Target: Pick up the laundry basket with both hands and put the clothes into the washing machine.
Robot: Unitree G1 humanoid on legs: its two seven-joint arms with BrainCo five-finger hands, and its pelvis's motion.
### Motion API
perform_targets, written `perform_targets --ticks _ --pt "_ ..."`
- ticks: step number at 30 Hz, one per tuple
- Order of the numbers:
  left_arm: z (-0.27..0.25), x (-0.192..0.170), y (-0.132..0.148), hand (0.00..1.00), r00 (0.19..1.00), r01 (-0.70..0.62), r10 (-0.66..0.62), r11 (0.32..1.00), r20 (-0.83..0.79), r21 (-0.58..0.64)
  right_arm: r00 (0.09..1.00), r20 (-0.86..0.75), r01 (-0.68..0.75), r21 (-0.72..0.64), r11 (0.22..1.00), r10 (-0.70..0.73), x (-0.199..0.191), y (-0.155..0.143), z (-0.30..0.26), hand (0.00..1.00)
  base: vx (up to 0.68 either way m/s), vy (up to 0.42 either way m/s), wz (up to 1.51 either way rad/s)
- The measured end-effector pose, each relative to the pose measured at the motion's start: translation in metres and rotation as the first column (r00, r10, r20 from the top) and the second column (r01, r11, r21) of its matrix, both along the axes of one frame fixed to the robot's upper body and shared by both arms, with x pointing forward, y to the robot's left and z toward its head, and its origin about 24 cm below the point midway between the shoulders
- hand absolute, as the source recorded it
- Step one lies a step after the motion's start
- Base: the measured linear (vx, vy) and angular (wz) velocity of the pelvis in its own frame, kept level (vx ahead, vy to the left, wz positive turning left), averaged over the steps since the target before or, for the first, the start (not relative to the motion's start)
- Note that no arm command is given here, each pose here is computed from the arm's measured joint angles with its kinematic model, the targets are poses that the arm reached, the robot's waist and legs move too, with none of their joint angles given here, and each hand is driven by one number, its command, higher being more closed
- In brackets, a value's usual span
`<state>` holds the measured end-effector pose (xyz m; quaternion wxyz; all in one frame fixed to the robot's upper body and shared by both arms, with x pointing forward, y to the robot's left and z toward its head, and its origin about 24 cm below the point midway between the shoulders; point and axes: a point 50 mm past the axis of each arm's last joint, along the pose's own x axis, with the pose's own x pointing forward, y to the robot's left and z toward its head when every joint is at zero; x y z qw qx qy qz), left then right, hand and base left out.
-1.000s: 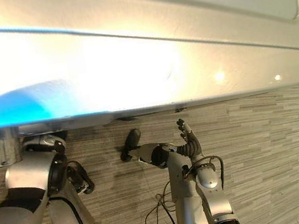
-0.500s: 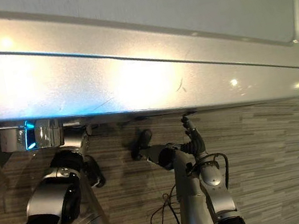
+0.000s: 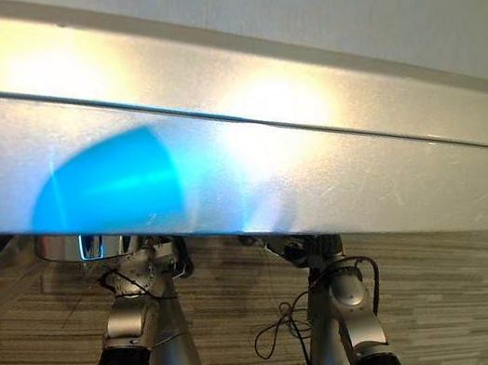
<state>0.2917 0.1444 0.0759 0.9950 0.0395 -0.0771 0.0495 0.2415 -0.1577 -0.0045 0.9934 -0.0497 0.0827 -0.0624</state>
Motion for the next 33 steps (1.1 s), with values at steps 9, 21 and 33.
perform_targets --ticks 9,21,33 --pt "-0.011 -0.019 -0.034 0.00 0.979 0.201 -0.200 0.979 -0.036 0.019 0.994 -0.109 -0.011 0.002 1.000 0.011 -0.004 0.001 -0.024 0.00 -0.07 -0.064 0.07" --pt "-0.087 -0.061 0.000 0.00 0.931 0.173 -0.107 0.971 -0.349 0.165 0.932 -0.361 -0.016 0.010 1.000 0.018 -0.043 -0.004 -0.076 0.00 -0.05 -0.067 0.08" --pt "-0.203 -0.157 0.069 0.00 0.540 -0.087 0.250 0.966 -0.804 0.241 0.920 -0.287 0.258 -0.069 0.964 -0.266 -0.050 -0.059 -0.060 0.00 0.05 0.038 -0.68"
